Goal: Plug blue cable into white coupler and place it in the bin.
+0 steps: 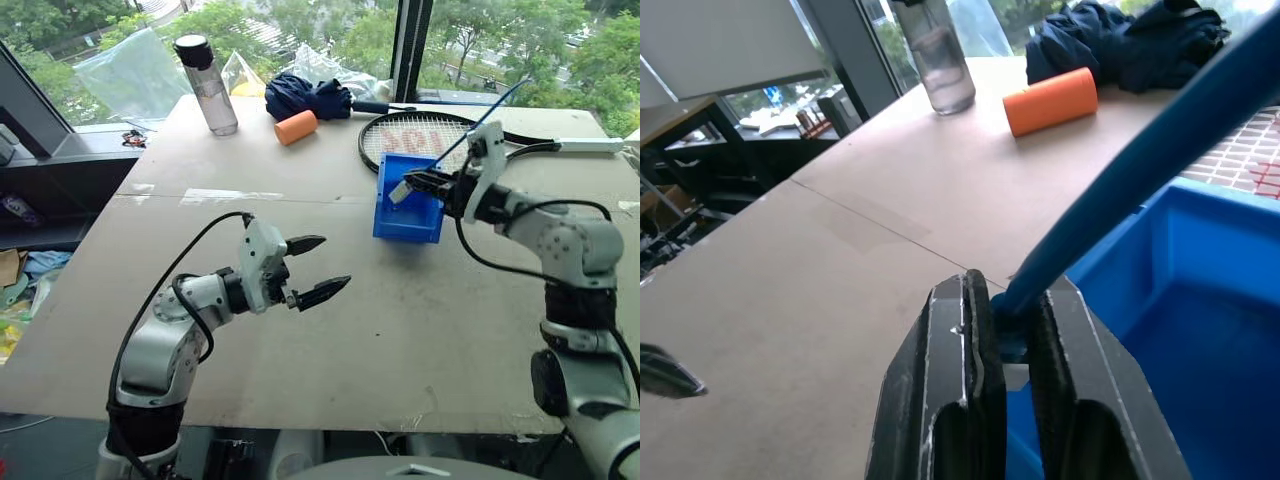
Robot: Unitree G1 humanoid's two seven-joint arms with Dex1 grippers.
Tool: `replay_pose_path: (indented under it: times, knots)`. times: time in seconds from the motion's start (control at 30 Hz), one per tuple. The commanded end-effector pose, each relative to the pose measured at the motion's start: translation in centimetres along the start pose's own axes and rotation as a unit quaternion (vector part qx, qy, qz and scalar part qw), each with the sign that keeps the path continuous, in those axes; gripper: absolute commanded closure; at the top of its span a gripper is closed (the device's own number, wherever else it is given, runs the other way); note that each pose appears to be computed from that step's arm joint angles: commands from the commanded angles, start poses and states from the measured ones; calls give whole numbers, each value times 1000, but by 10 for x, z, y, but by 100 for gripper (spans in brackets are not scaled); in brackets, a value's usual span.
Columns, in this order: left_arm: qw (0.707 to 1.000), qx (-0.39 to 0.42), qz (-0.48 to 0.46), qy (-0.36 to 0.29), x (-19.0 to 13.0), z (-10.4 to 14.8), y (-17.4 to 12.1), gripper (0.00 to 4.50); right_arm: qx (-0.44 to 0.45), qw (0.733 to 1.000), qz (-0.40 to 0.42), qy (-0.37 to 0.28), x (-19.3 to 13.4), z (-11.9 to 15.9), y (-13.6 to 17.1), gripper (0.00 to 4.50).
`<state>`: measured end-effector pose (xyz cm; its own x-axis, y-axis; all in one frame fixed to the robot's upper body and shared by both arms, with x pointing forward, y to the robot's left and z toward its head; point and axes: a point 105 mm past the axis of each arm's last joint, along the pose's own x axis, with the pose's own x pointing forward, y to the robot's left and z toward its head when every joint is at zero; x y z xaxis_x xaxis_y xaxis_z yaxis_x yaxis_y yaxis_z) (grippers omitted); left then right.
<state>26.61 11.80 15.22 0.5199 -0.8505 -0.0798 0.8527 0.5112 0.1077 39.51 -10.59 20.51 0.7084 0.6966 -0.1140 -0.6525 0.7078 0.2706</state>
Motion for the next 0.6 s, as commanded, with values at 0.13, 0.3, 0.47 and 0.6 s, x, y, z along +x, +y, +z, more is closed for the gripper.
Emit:
replay_pose_path:
  times: [0.13, 0.3, 0.47, 0.6]
  knots:
    - [999, 23, 18, -26, 2, 20, 2, 0, -45, 998, -26, -18, -11, 21, -20, 117]
    - [1000, 1, 1, -9, -2, 15, -4, 0, -132, 987, 59, -76, -72, 24, 11, 74]
    - [999, -35, -13, 30, -28, 5, -9, 0, -250, 964, 84, -24, -145, -26, 39, 74]
    - [996, -51, -12, 71, -59, -2, -9, 0, -276, 961, 9, 19, -199, -59, 30, 74]
